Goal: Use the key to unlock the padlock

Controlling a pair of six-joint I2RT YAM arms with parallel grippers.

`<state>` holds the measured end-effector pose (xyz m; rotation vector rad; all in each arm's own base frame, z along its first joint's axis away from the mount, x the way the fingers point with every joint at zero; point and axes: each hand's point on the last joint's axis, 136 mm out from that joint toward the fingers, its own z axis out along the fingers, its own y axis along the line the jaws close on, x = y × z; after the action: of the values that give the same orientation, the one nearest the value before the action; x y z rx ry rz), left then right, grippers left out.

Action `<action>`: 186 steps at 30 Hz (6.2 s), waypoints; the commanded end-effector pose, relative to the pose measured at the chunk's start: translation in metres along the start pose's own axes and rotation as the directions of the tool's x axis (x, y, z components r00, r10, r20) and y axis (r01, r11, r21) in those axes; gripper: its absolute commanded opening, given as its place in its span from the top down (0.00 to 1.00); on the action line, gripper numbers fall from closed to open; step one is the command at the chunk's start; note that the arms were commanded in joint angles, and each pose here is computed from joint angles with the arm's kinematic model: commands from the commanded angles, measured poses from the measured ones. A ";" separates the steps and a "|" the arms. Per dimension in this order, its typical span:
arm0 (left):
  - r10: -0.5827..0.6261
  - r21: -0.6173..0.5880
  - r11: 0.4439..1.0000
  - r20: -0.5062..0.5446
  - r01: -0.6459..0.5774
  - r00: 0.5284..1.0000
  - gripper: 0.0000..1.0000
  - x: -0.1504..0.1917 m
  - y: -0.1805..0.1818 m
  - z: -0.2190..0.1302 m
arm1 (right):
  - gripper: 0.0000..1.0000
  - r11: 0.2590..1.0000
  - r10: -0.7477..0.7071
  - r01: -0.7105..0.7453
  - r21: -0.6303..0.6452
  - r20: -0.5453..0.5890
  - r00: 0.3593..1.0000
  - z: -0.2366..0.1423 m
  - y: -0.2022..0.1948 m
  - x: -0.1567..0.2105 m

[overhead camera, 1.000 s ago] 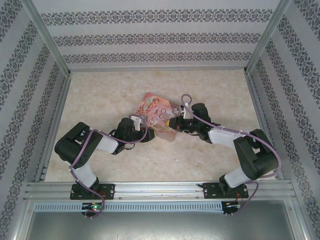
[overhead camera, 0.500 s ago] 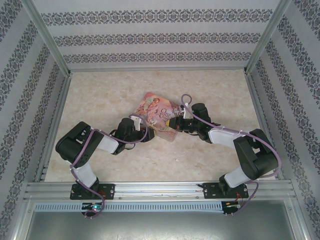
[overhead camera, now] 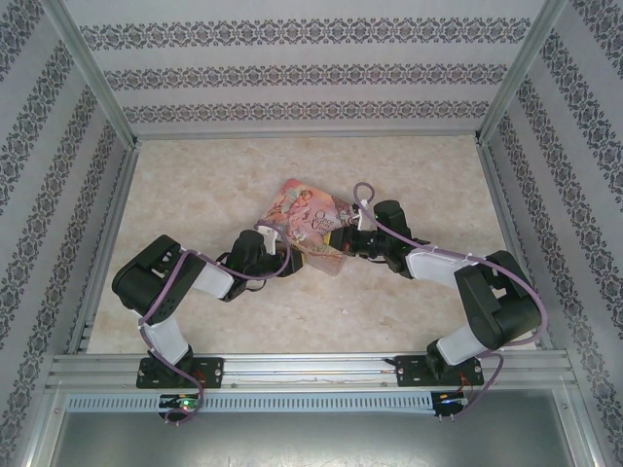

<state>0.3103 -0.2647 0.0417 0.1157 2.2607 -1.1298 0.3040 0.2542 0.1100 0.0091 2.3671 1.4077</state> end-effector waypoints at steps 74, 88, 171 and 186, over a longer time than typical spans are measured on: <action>-0.426 -0.047 0.905 -0.089 0.423 0.900 0.80 -0.048 -0.079 -0.023 | 1.00 0.685 -0.713 0.659 0.310 0.101 0.694 0.011 0.011 0.068; -0.424 -0.041 0.906 -0.101 0.422 0.900 0.80 -0.045 -0.081 -0.022 | 1.00 0.685 -0.709 0.637 0.354 0.121 0.695 0.020 0.007 0.058; -0.419 -0.028 0.907 -0.132 0.419 0.898 0.80 -0.032 -0.082 -0.006 | 1.00 0.723 -0.688 0.663 0.195 0.286 0.667 0.052 0.047 0.017; -0.455 -0.045 0.890 -0.136 0.454 0.880 0.73 -0.014 -0.058 0.012 | 1.00 0.794 -0.605 0.574 0.203 0.168 0.778 0.053 -0.011 0.051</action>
<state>0.3182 -0.2837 0.0680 -0.4583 2.5283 -1.2118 0.2823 0.2913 0.0490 -0.4770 2.0585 0.7444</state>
